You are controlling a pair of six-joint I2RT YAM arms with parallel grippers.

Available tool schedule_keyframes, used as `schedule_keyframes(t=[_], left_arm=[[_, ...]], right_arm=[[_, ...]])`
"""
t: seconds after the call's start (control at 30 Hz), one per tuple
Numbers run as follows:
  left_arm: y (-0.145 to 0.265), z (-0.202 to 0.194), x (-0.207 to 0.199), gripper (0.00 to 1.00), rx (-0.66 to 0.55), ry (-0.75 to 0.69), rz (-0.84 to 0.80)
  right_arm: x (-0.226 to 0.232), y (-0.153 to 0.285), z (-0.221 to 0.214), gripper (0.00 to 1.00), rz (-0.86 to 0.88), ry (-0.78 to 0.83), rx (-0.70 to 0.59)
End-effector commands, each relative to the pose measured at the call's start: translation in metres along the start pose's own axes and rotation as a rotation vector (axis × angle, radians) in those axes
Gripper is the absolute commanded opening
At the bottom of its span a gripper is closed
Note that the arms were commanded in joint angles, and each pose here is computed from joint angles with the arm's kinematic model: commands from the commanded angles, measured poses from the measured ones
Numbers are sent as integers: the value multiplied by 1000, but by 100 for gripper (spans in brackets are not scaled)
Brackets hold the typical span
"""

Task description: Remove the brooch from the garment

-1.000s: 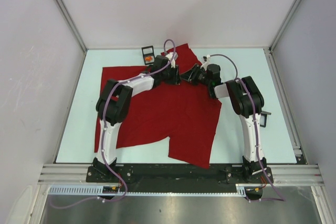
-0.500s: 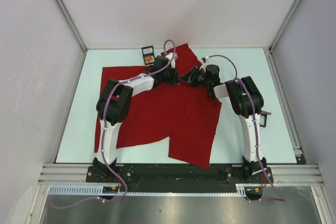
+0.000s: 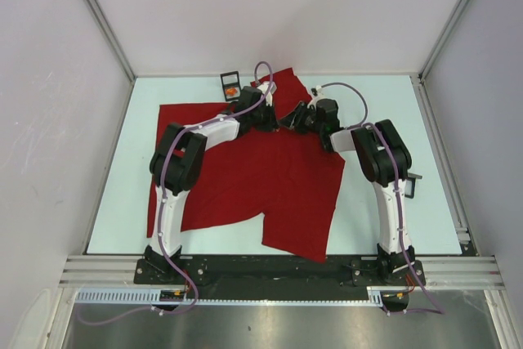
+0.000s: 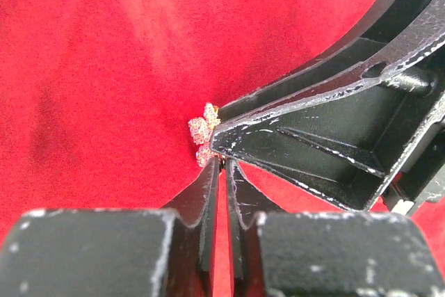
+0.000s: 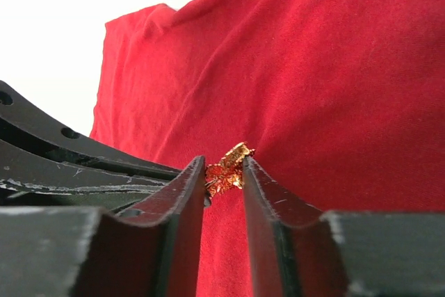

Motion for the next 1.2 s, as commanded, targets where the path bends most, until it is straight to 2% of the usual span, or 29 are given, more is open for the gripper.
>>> schedule_keyframes(t=[0.0, 0.13, 0.23, 0.43, 0.57, 0.67, 1.17], left_arm=[[2, 17, -2, 9, -44, 7, -8], [2, 16, 2, 7, -41, 12, 9], [2, 15, 2, 4, -39, 17, 13], [2, 14, 0, 0, -33, 25, 4], [2, 13, -1, 0, -26, 30, -5], [2, 12, -2, 0, -24, 39, -9], [2, 8, -3, 0, 3, 50, -12]], right_arm=[[21, 8, 26, 38, 52, 58, -59], [25, 17, 34, 40, 51, 85, -96], [16, 17, 31, 37, 13, 80, -90], [11, 14, 29, 25, -48, 113, -104], [2, 9, 24, 9, -123, 144, -94], [4, 2, 20, 1, -141, 165, -80], [15, -10, 16, 0, -184, 286, -73]])
Point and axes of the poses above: each gripper's point midway between its finger pads, its own y axis back along the fingers, its own x axis along the line the jaws close on, z = x × y, the point moved 1 cm from there along y, back along the fingers, and after that the axes turned 7 degrees about y, right-handed, at the moved point
